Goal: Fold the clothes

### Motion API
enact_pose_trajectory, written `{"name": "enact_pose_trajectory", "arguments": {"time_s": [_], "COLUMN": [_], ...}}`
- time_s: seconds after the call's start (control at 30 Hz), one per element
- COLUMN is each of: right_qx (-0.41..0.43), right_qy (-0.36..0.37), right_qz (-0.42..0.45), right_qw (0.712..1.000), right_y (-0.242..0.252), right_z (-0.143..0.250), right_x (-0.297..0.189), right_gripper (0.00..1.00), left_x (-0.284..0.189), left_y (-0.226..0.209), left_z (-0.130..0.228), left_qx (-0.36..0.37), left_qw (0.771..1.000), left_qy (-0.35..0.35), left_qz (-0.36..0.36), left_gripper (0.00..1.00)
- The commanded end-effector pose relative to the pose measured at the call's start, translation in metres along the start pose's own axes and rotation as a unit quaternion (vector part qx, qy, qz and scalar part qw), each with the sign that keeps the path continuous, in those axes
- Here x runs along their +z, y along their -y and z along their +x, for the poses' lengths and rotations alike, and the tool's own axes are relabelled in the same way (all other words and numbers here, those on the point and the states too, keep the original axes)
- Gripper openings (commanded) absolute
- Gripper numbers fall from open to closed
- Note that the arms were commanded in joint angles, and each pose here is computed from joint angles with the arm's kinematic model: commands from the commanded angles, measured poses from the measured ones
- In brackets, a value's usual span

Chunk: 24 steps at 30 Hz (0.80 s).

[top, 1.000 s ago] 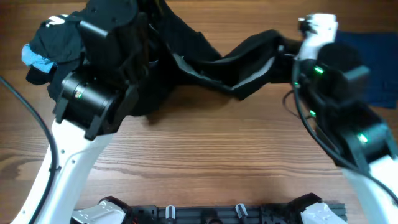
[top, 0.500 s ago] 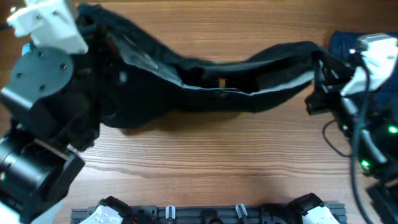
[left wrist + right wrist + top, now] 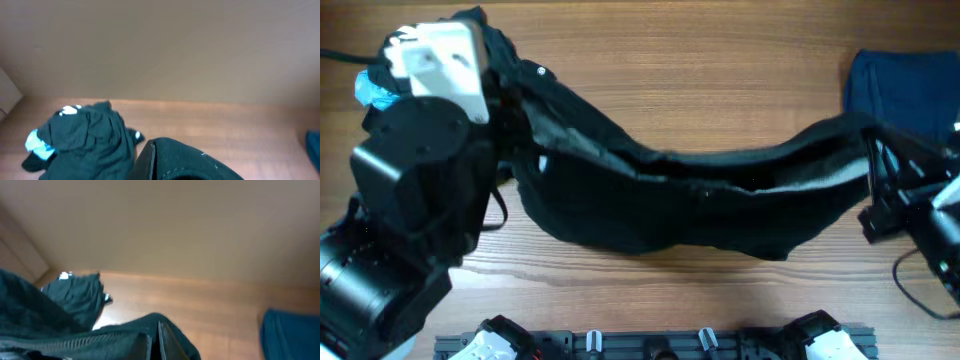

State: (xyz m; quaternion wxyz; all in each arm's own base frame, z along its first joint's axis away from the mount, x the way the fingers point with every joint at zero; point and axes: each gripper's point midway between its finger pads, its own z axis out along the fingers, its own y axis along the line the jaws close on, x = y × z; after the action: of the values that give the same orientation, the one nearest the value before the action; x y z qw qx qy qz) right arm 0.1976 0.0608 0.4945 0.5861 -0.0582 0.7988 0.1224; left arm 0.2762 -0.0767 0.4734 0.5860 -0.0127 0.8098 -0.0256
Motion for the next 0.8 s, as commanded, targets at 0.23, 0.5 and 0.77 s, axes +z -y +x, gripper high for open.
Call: {"name": "enact_pose_trajectory", "arguments": {"time_s": [0.23,0.5,0.77], "right_qx": [0.050,0.038,0.012], "right_qy": [-0.048,-0.129,-0.200], "right_qz": [-0.012,0.032,0.101], "right_qw": [0.998,0.990,0.975], "right_y": [-0.003,0.003,0.017], "right_z": [0.007,0.023,0.039], "right_x": [-0.033,0.026,0.124], "right_gripper": [0.04,0.04,0.04], "left_x": [-0.050,-0.018,0.078], "left_y": [-0.012,0.004,0.034], "left_z": [0.000,0.014,0.033], "left_qx": [-0.028,-0.010,0.025], "left_qw": [0.999,0.999,0.996], "left_qy": [0.018,-0.023,-0.068], "left_qz": [0.037,0.020,-0.053], "left_gripper": [0.04,0.04,0.04]}}
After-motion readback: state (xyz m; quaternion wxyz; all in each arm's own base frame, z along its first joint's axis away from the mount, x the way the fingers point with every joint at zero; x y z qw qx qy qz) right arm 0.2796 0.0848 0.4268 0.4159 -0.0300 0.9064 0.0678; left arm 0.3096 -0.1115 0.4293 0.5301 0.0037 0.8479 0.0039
